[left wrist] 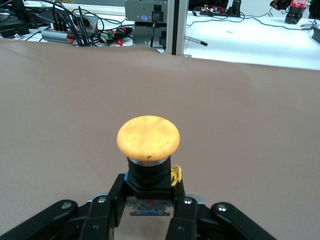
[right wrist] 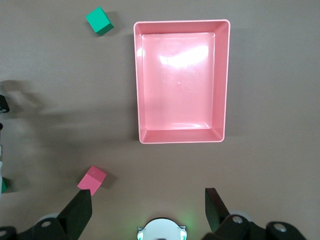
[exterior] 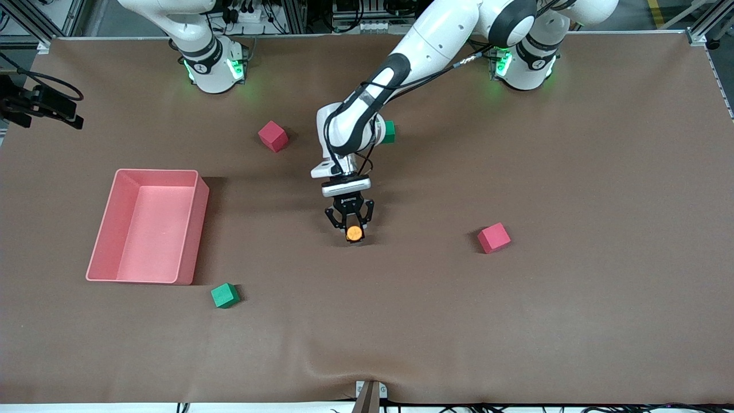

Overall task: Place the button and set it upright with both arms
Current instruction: 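Set the button upright on the table and open the left gripper, then lift the open left gripper up off the button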

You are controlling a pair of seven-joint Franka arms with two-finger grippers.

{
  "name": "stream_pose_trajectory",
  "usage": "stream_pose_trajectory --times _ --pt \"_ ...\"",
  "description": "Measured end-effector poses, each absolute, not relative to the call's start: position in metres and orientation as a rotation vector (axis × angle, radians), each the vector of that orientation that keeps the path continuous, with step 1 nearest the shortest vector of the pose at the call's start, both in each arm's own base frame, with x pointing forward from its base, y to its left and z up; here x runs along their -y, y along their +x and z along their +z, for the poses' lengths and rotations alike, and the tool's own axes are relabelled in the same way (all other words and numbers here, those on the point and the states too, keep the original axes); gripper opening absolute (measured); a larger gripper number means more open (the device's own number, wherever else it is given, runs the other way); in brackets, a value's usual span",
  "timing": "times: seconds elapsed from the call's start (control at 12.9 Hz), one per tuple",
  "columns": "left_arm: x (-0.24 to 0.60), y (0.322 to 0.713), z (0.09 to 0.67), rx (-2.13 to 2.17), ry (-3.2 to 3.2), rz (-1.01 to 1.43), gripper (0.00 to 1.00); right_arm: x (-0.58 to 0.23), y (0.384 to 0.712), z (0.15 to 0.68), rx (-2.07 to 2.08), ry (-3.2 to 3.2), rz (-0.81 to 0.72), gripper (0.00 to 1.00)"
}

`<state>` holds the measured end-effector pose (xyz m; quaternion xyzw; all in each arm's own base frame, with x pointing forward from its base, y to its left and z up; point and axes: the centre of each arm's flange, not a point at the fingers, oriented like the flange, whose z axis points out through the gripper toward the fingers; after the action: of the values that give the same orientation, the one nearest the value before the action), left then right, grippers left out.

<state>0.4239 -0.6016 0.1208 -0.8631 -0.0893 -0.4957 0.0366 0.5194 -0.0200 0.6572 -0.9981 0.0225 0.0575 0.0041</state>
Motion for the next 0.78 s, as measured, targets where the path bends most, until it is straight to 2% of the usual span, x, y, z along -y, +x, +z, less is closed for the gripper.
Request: stream_pose_trajectory --times 0.39,0.62,0.78 --pt "0.603 0.404 0.092 0.255 -2.613 -1.571 0.4 0.02 0.519 0.657 -0.071 -3.127 0.18 1.0" --pt "0.603 0.403 0.092 0.288 -2.619 -1.582 0.69 0.02 0.52 0.657 -0.072 -3.128 0.176 1.0" --pt "0.606 0.401 0.093 0.319 -2.632 -1.573 0.95 0.021 0.52 0.658 -0.075 -3.128 0.171 1.0"
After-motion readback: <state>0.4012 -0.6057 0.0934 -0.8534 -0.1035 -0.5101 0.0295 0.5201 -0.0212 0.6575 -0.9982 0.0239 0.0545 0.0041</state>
